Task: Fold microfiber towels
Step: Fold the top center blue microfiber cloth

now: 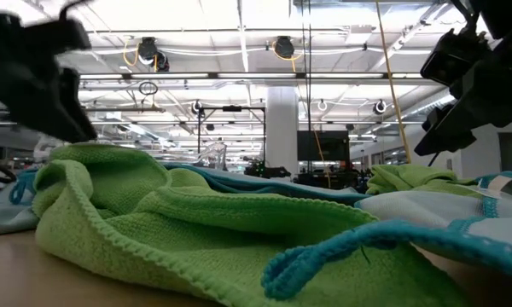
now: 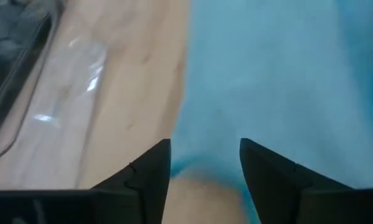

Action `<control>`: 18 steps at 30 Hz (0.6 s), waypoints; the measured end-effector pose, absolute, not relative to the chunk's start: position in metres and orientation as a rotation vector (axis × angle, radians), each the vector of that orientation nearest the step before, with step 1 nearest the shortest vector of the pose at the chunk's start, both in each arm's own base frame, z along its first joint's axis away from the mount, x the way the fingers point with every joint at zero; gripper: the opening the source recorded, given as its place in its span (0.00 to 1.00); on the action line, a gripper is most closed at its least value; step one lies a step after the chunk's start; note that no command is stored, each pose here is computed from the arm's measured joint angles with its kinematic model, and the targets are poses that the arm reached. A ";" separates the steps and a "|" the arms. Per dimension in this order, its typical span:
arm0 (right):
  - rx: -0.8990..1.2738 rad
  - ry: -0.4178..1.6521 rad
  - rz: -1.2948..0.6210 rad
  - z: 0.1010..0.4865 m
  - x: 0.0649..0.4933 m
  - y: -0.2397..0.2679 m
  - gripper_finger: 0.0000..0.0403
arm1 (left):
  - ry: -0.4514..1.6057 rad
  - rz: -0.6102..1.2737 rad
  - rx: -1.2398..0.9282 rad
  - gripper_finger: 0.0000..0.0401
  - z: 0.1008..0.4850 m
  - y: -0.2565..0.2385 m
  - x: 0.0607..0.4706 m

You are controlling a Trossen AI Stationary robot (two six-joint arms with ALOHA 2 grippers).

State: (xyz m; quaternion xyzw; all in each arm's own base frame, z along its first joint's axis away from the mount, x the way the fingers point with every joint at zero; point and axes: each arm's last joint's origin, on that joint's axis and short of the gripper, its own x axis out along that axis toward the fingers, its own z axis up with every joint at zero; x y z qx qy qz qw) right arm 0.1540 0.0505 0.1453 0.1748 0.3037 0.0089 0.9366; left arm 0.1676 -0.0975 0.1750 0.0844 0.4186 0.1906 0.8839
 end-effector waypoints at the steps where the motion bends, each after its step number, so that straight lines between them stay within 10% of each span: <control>1: 0.362 0.621 0.017 0.145 0.154 0.051 0.53 | 0.860 0.380 0.172 0.48 0.179 -0.103 0.170; 18: 0.365 0.622 0.018 0.145 0.154 0.051 0.53 | 0.819 0.230 0.201 0.52 0.146 -0.167 0.172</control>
